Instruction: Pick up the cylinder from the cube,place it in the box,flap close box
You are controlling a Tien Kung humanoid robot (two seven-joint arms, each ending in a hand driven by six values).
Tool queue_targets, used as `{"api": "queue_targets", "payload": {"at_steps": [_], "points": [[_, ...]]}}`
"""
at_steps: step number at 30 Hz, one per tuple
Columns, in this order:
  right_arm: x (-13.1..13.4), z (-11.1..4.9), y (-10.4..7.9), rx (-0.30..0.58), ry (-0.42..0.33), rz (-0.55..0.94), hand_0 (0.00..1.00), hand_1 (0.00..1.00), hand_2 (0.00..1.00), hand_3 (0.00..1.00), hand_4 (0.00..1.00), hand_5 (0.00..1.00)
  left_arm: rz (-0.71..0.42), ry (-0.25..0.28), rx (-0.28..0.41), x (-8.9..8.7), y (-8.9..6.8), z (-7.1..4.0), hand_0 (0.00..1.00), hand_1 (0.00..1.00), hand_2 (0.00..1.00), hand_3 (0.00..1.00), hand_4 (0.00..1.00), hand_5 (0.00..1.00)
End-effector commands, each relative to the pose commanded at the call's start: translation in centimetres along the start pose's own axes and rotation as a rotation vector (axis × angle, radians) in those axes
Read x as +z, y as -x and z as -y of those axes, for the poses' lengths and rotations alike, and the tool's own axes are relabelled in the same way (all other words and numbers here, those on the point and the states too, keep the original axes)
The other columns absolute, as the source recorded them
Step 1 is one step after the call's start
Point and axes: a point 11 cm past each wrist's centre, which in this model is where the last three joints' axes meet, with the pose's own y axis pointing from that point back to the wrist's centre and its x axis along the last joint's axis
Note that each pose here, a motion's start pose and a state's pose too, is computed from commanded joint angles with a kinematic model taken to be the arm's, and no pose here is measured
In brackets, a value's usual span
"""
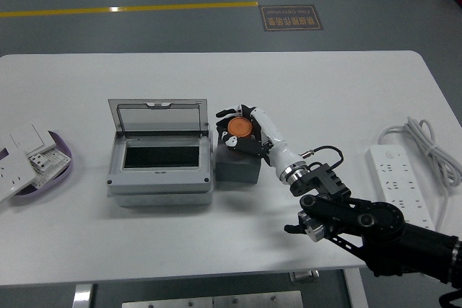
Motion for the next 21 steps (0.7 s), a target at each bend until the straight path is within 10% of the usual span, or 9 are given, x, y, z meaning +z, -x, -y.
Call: {"api": "queue_targets", "payload": {"at_steps": [21], "points": [[-4.5, -0.6, -1.3, 0.120, -0.158, 0.000, 0.496, 0.450, 0.394, 0.290, 0.002, 0.002, -0.004, -0.011, -0.006, -0.8, 0.4, 0.1, 0.602, 0.625, 0.611, 0.633, 0.692, 0.217]]}}
